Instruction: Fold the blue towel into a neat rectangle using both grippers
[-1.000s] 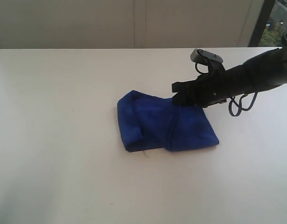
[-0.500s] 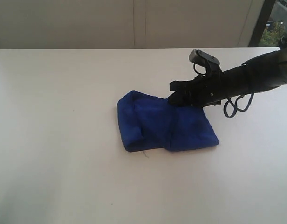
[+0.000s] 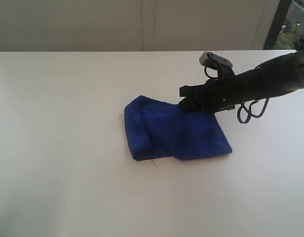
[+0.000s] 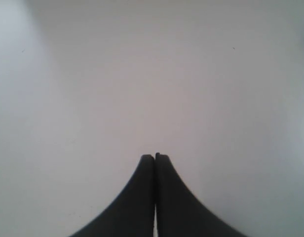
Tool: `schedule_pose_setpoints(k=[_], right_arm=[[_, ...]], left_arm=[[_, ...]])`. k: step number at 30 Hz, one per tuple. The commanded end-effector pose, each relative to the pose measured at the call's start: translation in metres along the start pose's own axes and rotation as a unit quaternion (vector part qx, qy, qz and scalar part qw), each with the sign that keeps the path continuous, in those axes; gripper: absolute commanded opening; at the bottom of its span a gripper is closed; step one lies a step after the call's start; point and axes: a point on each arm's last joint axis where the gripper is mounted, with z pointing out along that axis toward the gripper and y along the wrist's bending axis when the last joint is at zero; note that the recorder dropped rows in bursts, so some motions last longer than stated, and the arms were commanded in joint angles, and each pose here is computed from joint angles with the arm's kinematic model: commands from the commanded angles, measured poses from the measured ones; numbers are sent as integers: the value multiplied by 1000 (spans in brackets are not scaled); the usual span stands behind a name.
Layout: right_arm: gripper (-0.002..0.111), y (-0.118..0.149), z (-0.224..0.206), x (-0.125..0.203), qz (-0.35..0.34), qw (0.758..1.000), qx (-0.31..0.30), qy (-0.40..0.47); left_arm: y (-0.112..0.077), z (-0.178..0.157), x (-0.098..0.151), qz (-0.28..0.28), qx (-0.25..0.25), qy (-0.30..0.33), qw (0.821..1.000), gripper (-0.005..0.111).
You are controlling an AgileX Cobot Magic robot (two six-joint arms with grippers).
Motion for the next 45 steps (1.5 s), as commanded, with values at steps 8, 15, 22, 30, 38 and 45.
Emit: schedule_pose_setpoints(k=[8,15,22,30,38,45], right_arm=[[24,-3,1,-2,4,1000,9,-5],[0,4,-6,-6,-46,999,-1,-14],[0,25,-40,-16,-150,989,17,-4],[0,24,-55,-16,-175,982,74,24],[0,22,-53,-15,-174,981,76,26],[0,21,-52,-15,-170,982,77,25]], left_arm=[[0,1,2,-4,-2,1,1000,0],[0,1,2,-4,-2,1,1000,0],[0,1,2,-4,-2,1,1000,0],[0,1,2,-4,-2,1,1000,0],[0,1,2,-4,-2,1,1000,0],[0,1,2,-4,-2,1,1000,0]])
